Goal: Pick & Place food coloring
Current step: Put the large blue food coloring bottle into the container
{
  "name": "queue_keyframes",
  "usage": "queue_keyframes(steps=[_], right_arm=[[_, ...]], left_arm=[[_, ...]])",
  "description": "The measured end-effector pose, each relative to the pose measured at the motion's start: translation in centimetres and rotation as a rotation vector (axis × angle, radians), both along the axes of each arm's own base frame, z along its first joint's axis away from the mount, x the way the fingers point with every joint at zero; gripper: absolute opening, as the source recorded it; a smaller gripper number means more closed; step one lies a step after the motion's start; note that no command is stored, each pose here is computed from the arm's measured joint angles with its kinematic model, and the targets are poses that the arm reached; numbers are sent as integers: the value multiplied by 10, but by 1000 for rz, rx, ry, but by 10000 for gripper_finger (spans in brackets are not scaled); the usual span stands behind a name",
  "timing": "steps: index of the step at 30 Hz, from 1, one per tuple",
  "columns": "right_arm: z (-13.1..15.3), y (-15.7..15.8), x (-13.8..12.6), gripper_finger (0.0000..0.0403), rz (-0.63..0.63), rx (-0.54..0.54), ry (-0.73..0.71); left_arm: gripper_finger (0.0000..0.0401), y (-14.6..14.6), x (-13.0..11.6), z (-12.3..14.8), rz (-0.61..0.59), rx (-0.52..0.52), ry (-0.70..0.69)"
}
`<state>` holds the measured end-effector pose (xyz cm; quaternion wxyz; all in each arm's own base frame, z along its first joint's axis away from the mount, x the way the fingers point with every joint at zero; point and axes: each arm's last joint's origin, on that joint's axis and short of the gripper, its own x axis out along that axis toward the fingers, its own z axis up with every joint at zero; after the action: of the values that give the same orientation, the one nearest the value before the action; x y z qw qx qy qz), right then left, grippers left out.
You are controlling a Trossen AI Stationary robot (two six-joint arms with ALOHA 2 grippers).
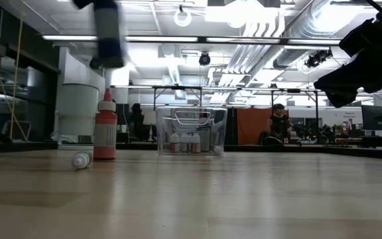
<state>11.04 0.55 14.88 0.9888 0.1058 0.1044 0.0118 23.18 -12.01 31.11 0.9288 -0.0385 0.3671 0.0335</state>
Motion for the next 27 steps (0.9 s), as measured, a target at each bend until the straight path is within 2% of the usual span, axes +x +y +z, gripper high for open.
queue_keyframes(steps=[6,11,19,22,27], right_arm=[[0,0,0,52,0,0,0],[0,0,0,49,0,0,0],[0,0,0,52,0,0,0],[0,0,0,52,0,0,1],[0,0,0,48,0,0,0]], left_arm=[[106,43,18,37,90,73,-67],[106,81,26,53,285,152,-117],[106,129,37,50,559,242,-126],[106,146,46,47,626,239,-143],[106,179,61,40,603,166,-160]])
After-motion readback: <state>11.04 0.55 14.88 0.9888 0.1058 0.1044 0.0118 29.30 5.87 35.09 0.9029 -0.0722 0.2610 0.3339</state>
